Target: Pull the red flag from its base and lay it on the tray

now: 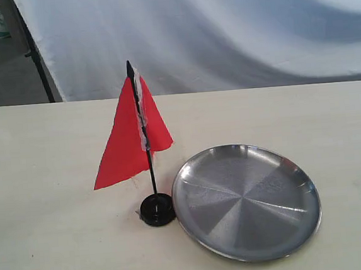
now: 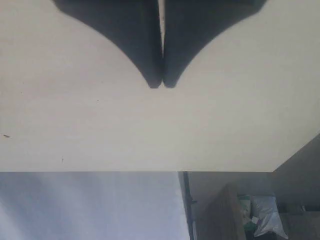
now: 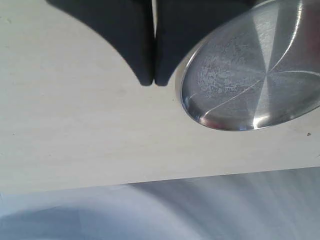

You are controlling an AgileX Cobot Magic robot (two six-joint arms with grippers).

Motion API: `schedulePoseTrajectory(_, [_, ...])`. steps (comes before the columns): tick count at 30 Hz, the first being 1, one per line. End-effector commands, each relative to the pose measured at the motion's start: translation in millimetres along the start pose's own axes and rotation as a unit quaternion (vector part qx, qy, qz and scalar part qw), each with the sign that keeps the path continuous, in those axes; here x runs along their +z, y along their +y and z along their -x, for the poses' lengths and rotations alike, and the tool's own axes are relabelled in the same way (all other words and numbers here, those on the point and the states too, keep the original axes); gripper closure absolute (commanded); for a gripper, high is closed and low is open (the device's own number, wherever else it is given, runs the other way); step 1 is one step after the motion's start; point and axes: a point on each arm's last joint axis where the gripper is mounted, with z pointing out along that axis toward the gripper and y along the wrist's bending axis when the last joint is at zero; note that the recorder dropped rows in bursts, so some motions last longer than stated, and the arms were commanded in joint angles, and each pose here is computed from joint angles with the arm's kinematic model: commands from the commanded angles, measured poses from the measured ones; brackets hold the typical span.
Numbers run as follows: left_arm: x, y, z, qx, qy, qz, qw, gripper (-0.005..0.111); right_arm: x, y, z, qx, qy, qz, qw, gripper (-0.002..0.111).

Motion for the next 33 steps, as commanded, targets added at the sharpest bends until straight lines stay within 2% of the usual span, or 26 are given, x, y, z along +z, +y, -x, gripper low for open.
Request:
schedulePoseTrajectory(1, [0, 0.0, -1, -0.003, -0.001, 0.001, 1.0, 0.107, 0, 0, 0, -0.004, -0.006, -0.002, 1.0, 0.109])
schedulePoseTrajectory(4, [0, -0.1, 1, -0.004, -0.012, 0.0, 1.0, 0.107, 0, 0, 0, -0.004, -0.006, -0.002, 1.0, 0.109])
schedulePoseTrajectory(5, [0, -1.2, 5, -0.026, -0.029, -0.006, 0.999, 0.107, 0, 0, 0, -0.004, -0.006, -0.002, 1.0, 0.109])
schedulePoseTrajectory(6, [-1, -2.5, 9, -0.072, -0.056, -0.017, 0.996, 0.107, 0, 0, 0, -0.004, -0.006, -0.002, 1.0, 0.109])
schedulePoseTrajectory(8, [-3, -1.8, 24, -0.166, -0.134, -0.032, 0.977, 0.107, 0, 0, 0, -0.004, -0.006, -0.002, 1.0, 0.109])
schedulePoseTrajectory(10, [-11, 3.5, 43, -0.17, -0.249, -0.023, 0.953, 0.107, 0, 0, 0, -0.004, -0.006, -0.002, 1.0, 0.109])
schedulePoseTrajectory(11, [-14, 4.6, 48, -0.16, -0.28, -0.019, 0.947, 0.107, 0, 0, 0, -0.004, -0.006, -0.002, 1.0, 0.109])
schedulePoseTrajectory(12, [-20, 6.2, 56, -0.144, -0.332, -0.014, 0.932, 0.107, 0, 0, 0, -0.004, -0.006, -0.002, 1.0, 0.109])
schedulePoseTrajectory(14, [-28, 8.4, 64, -0.145, -0.391, -0.01, 0.909, 0.107, 0, 0, 0, -0.004, -0.006, -0.002, 1.0, 0.109])
schedulePoseTrajectory(16, [-32, 9.5, 68, -0.144, -0.418, -0.008, 0.897, 0.107, 0, 0, 0, -0.004, -0.006, -0.002, 1.0, 0.109])
schedulePoseTrajectory(18, [-33, 9.9, 69, -0.146, -0.429, -0.008, 0.892, 0.107, 0, 0, 0, -0.004, -0.006, -0.002, 1.0, 0.109])
schedulePoseTrajectory(20, [-35, 10.2, 70, -0.171, -0.436, -0.02, 0.883, 0.107, 0, 0, 0, -0.004, -0.006, -0.002, 1.0, 0.109])
schedulePoseTrajectory(21, [-35, 10.2, 70, -0.196, -0.436, -0.033, 0.878, 0.107, 0, 0, 0, -0.004, -0.006, -0.002, 1.0, 0.109])
schedulePoseTrajectory(24, [-32, 9.5, 68, -0.335, -0.407, -0.099, 0.844, 0.107, 0, 0, 0, -0.004, -0.006, -0.002, 1.0, 0.109])
schedulePoseTrajectory(26, [-29, 8.3, 65, -0.38, -0.38, -0.117, 0.835, 0.107, 0, 0, 0, -0.004, -0.006, -0.002, 1.0, 0.109])
schedulePoseTrajectory(28, [-26, 5.4, 63, -0.371, -0.359, -0.121, 0.848, 0.107, 0, 0, 0, -0.004, -0.006, -0.002, 1.0, 0.109])
schedulePoseTrajectory(30, [-22, 2.2, 59, -0.342, -0.33, -0.115, 0.872, 0.107, 0, 0, 0, -0.004, -0.006, -0.002, 1.0, 0.109])
schedulePoseTrajectory(32, [-20, 1.1, 57, -0.337, -0.313, -0.111, 0.881, 0.107, 0, 0, 0, -0.004, -0.006, -0.002, 1.0, 0.109])
schedulePoseTrajectory(33, [-22, 1.2, 60, -0.336, -0.317, -0.113, 0.88, 0.107, 0, 0, 0, -0.004, -0.006, -0.002, 1.0, 0.109])
